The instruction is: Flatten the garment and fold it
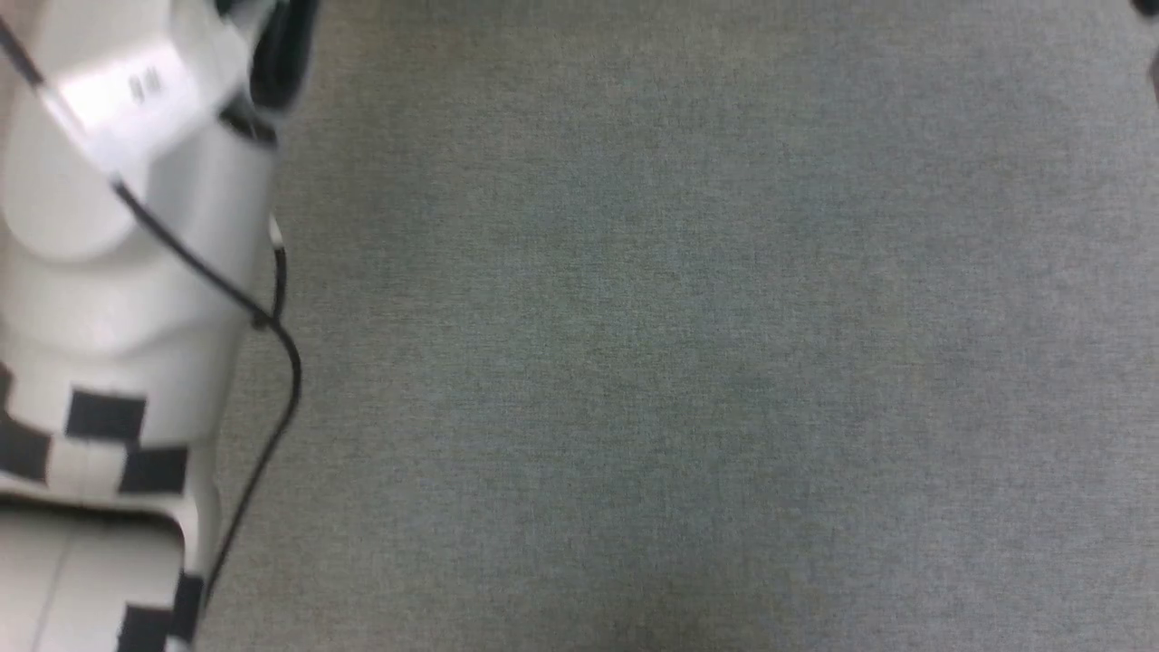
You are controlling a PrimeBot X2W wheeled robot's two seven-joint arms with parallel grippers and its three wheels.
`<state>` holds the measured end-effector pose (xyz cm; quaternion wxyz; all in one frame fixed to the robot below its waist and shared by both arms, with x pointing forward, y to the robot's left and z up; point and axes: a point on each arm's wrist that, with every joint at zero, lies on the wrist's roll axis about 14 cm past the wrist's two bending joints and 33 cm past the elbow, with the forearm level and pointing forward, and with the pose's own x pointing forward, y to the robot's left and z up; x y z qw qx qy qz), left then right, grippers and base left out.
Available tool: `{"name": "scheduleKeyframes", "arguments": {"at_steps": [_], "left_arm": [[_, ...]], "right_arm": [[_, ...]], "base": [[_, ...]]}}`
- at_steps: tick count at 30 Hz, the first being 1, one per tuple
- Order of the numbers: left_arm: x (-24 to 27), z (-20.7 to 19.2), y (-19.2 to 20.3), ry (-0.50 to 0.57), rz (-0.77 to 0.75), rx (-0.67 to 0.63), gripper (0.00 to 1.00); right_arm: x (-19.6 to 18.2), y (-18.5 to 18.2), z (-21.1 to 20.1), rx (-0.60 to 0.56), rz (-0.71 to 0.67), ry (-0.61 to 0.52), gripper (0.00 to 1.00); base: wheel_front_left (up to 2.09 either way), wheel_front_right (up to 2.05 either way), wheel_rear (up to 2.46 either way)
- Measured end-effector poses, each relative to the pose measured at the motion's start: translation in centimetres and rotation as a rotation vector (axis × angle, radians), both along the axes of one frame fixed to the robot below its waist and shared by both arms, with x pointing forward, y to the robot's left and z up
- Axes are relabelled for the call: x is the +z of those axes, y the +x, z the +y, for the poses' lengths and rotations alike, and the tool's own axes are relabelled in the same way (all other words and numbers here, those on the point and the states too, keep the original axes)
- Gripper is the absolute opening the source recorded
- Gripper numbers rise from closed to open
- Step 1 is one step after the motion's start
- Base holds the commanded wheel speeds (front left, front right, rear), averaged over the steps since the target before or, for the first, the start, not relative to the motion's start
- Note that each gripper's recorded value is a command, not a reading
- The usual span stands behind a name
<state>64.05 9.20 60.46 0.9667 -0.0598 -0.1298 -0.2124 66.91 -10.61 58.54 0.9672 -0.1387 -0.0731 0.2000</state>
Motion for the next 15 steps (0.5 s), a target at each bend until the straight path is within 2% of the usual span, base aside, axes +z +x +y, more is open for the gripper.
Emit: {"name": "scheduleKeyframes", "arguments": {"at_steps": [6, 11, 15], "left_arm": [[-1.2, -0.1, -5.0, -0.035, 0.026, -0.030, 0.00], [-3.1, -0.5, -9.7, -0.046, 0.096, -0.042, 0.00], [-3.7, -0.4, -12.9, -0.041, 0.124, -0.032, 0.00]], "right_arm": [[-0.2, -4.9, -0.9, 0.026, 0.042, 0.069, 0.00], [-3.1, -10.1, -2.8, -0.023, 0.156, 0.106, 0.00], [-3.8, -13.8, -3.8, -0.064, 0.203, 0.151, 0.00]], "base": [[0.00, 0.00, 0.00], [0.00, 0.00, 0.00], [0.00, 0.00, 0.00]]}}
